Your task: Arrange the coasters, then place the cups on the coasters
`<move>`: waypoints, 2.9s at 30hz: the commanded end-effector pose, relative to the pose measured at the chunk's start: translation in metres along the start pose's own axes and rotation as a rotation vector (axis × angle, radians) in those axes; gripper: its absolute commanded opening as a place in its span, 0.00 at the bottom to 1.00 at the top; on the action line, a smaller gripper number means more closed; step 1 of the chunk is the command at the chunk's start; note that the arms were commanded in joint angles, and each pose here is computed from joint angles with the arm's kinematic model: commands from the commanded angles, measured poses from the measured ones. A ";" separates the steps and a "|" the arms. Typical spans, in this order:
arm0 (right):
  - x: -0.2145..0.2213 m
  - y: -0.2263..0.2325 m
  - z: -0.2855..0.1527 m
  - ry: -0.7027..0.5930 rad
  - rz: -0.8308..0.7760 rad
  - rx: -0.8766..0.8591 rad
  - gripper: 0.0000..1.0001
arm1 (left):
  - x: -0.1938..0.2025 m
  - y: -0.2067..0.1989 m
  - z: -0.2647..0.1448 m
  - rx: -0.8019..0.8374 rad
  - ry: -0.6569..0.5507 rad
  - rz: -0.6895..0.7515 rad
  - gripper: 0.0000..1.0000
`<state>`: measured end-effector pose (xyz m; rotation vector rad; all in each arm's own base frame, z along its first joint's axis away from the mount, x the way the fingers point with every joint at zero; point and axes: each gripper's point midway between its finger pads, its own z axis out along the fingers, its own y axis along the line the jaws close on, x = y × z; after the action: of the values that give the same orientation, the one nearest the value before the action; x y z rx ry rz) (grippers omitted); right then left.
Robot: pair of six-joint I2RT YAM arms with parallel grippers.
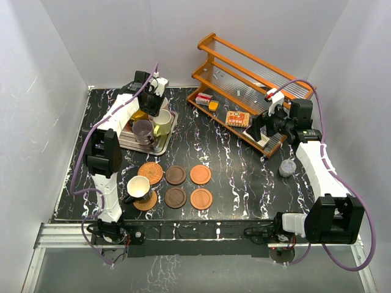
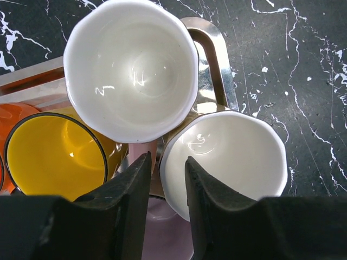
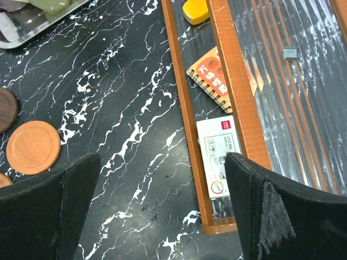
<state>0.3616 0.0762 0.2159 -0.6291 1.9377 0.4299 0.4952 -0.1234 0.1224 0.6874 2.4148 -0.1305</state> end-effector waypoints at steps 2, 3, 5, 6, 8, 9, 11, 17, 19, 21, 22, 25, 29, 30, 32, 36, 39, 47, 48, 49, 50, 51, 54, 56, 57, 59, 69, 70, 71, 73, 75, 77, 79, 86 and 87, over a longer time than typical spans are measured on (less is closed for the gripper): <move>-0.015 -0.003 -0.001 -0.057 -0.045 0.006 0.98 | -0.014 -0.002 -0.011 0.025 -0.030 -0.009 0.28; -0.014 -0.003 -0.001 -0.057 -0.044 0.006 0.98 | -0.014 -0.003 -0.012 0.028 -0.031 -0.010 0.27; -0.014 -0.003 -0.001 -0.057 -0.045 0.004 0.98 | -0.016 -0.004 -0.012 0.034 -0.036 -0.010 0.26; -0.014 -0.003 -0.001 -0.057 -0.046 0.004 0.98 | -0.015 -0.004 -0.011 0.036 -0.034 -0.011 0.25; -0.014 -0.003 -0.001 -0.057 -0.046 0.004 0.98 | -0.015 -0.005 -0.010 0.041 -0.032 -0.010 0.25; -0.013 -0.003 -0.001 -0.057 -0.046 0.004 0.98 | -0.015 -0.006 -0.010 0.044 -0.030 -0.009 0.24; -0.014 -0.003 -0.001 -0.057 -0.046 0.004 0.98 | -0.014 -0.006 -0.009 0.049 -0.027 -0.006 0.23; -0.012 -0.004 -0.001 -0.055 -0.046 0.006 0.98 | -0.012 -0.007 -0.004 0.058 -0.012 0.004 0.23; -0.011 -0.004 0.000 -0.052 -0.045 0.007 0.98 | -0.011 -0.008 -0.002 0.062 -0.007 0.005 0.22; -0.011 -0.005 0.000 -0.052 -0.047 0.009 0.98 | -0.010 -0.008 0.000 0.065 -0.004 0.007 0.22; -0.011 -0.005 0.000 -0.051 -0.046 0.009 0.98 | -0.010 -0.009 0.001 0.069 -0.004 0.009 0.21; -0.010 -0.005 0.000 -0.049 -0.046 0.010 0.98 | -0.010 -0.012 0.002 0.076 -0.001 0.014 0.20; -0.010 -0.005 0.001 -0.048 -0.046 0.007 0.98 | -0.008 -0.013 0.005 0.077 0.008 0.021 0.20; -0.010 -0.005 0.001 -0.048 -0.046 0.008 0.98 | -0.007 -0.014 0.007 0.078 0.013 0.023 0.20; -0.010 -0.005 0.001 -0.048 -0.047 0.008 0.98 | -0.005 -0.013 0.009 0.075 0.021 0.028 0.20; -0.009 -0.005 0.001 -0.047 -0.047 0.009 0.98 | -0.004 -0.013 0.011 0.072 0.026 0.033 0.16; -0.009 -0.005 0.001 -0.047 -0.046 0.009 0.98 | -0.005 -0.013 0.010 0.071 0.022 0.036 0.12; -0.009 -0.006 0.001 -0.045 -0.046 0.009 0.98 | -0.021 -0.022 -0.005 0.121 -0.033 0.041 0.00; -0.008 -0.006 0.001 -0.045 -0.046 0.010 0.98 | -0.025 -0.026 -0.011 0.140 -0.051 0.046 0.00; -0.008 -0.006 0.001 -0.044 -0.045 0.010 0.98 | -0.029 -0.028 -0.017 0.153 -0.066 0.053 0.00; -0.008 -0.006 0.001 -0.043 -0.045 0.009 0.98 | -0.034 -0.030 -0.024 0.161 -0.083 0.057 0.00; -0.008 -0.006 0.002 -0.044 -0.046 0.009 0.98 | -0.038 -0.032 -0.031 0.169 -0.101 0.061 0.00; -0.007 -0.006 0.002 -0.043 -0.045 0.009 0.98 | -0.050 -0.038 -0.055 0.190 -0.157 0.079 0.00; -0.008 -0.006 0.002 -0.043 -0.045 0.009 0.98 | -0.055 -0.042 -0.070 0.206 -0.184 0.091 0.00; -0.008 -0.006 0.002 -0.043 -0.045 0.009 0.98 | -0.056 -0.045 -0.078 0.214 -0.197 0.102 0.00; -0.008 -0.006 0.002 -0.043 -0.045 0.010 0.98 | -0.056 -0.053 -0.093 0.244 -0.210 0.117 0.00; -0.008 -0.006 0.002 -0.044 -0.042 0.007 0.98 | -0.034 -0.104 -0.160 0.422 -0.260 0.212 0.00; -0.007 -0.007 0.002 -0.043 -0.041 0.008 0.98 | -0.029 -0.110 -0.165 0.437 -0.261 0.232 0.00; -0.007 -0.007 0.002 -0.043 -0.041 0.008 0.98 | -0.023 -0.117 -0.169 0.450 -0.255 0.249 0.00; -0.008 -0.007 0.002 -0.045 -0.042 0.007 0.98 | -0.009 -0.131 -0.175 0.472 -0.237 0.286 0.00; -0.008 -0.007 0.001 -0.045 -0.042 0.010 0.98 | 0.005 -0.145 -0.179 0.486 -0.215 0.319 0.00; -0.009 -0.008 0.000 -0.048 -0.044 0.015 0.98 | 0.020 -0.161 -0.181 0.510 -0.189 0.349 0.00; -0.010 -0.009 -0.001 -0.050 -0.045 0.019 0.98 | 0.035 -0.175 -0.182 0.527 -0.165 0.371 0.00; -0.014 -0.009 -0.005 -0.062 -0.054 0.026 0.98 | 0.079 -0.212 -0.173 0.529 -0.098 0.347 0.00; -0.014 -0.009 -0.006 -0.063 -0.054 0.027 0.98 | 0.085 -0.215 -0.168 0.509 -0.079 0.341 0.00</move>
<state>0.3615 0.0719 0.2083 -0.6211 1.9515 0.4320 0.2496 -0.2167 0.1788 1.3509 2.2102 -0.6484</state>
